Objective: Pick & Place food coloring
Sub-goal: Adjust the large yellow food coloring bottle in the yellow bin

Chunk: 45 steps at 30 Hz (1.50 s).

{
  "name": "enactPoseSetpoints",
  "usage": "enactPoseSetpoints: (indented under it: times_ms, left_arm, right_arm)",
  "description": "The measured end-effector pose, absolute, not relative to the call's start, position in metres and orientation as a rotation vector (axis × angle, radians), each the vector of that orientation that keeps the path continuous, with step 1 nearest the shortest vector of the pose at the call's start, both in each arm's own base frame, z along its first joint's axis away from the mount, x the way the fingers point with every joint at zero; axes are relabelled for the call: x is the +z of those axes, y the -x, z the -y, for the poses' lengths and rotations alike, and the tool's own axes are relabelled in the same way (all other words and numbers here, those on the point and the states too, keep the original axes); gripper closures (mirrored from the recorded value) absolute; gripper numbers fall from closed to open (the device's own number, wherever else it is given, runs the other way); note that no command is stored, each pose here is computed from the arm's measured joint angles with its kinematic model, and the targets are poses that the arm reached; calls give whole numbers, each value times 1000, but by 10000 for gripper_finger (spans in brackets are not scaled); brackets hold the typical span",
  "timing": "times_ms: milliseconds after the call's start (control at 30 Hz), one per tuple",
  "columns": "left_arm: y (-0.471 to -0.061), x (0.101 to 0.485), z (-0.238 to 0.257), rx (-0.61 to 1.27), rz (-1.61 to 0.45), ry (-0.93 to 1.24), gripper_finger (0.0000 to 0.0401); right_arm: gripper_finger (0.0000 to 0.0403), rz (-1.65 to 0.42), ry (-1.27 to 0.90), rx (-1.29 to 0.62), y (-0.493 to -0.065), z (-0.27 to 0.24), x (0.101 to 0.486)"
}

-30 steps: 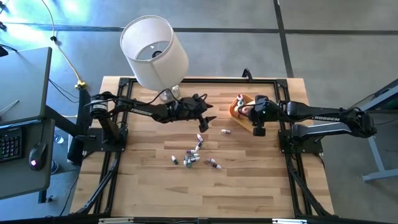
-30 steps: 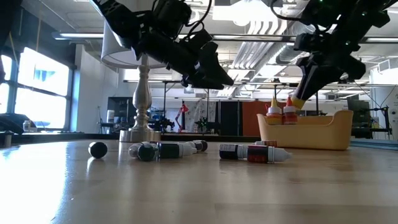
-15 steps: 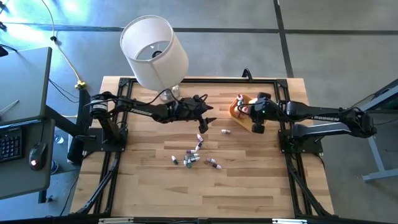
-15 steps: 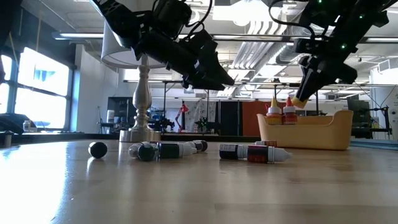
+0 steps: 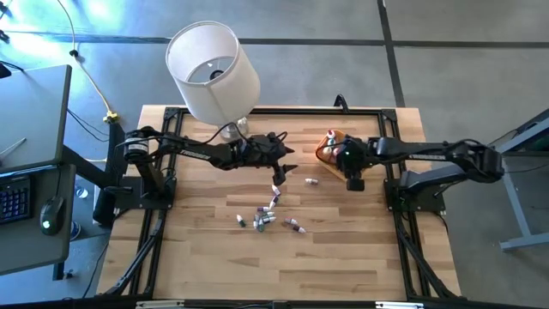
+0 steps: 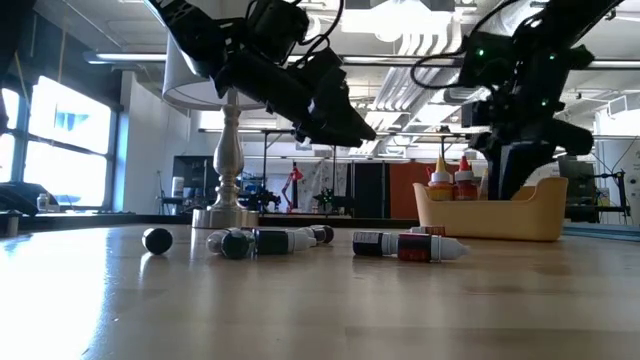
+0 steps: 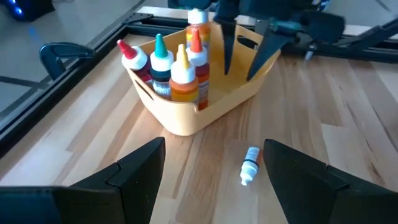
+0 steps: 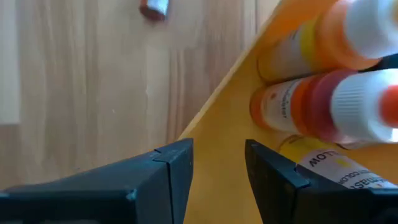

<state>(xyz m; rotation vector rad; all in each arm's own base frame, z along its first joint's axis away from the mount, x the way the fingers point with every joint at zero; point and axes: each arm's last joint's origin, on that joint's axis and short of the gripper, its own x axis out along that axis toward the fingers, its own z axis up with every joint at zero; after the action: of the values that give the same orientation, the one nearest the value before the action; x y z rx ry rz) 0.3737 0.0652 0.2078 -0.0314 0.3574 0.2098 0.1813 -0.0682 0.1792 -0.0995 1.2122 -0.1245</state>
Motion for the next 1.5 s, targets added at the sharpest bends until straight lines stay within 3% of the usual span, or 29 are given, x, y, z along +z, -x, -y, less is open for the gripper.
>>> enactPoseSetpoints:
  times_ms: [267, 333, 400, 533, 700, 833, 967, 1033, 1200, 1500]
  left_arm:
    - [-374, 209, -65, 209, -348, 19, 132]
    - [-374, 209, -65, 209, -348, 19, 132]
    - [-374, 209, -65, 209, -349, 19, 132]
    - [-374, 209, -65, 208, -348, 19, 132]
    - [-374, 208, -65, 200, -357, 9, 132]
    - [-374, 208, -65, 198, -358, 2, 132]
    - [-374, 208, -65, 198, -358, 1, 132]
    - [-374, 208, -65, 198, -358, 1, 132]
    - [-374, 208, -65, 198, -360, 3, 132]
    - [-373, 206, -65, 197, -379, 8, 132]
  right_arm:
    - [267, -1375, 84, -176, -176, 80, 161]
    - [272, -1393, 48, -77, -176, 80, 158]
    - [282, -1380, 39, -37, -179, 80, 161]
    - [309, -1423, 28, -140, -174, 88, 159]
    - [343, -1339, -9, -1, -177, 86, 162]
    - [359, -1421, 69, -109, -173, 90, 160]
    - [391, -1357, 83, 60, -177, 84, 162]
    - [399, -1381, 137, 44, -178, 82, 161]
    - [363, -1384, 207, -275, -185, 85, 163]
    - [286, -1364, 110, -276, -185, 83, 163]
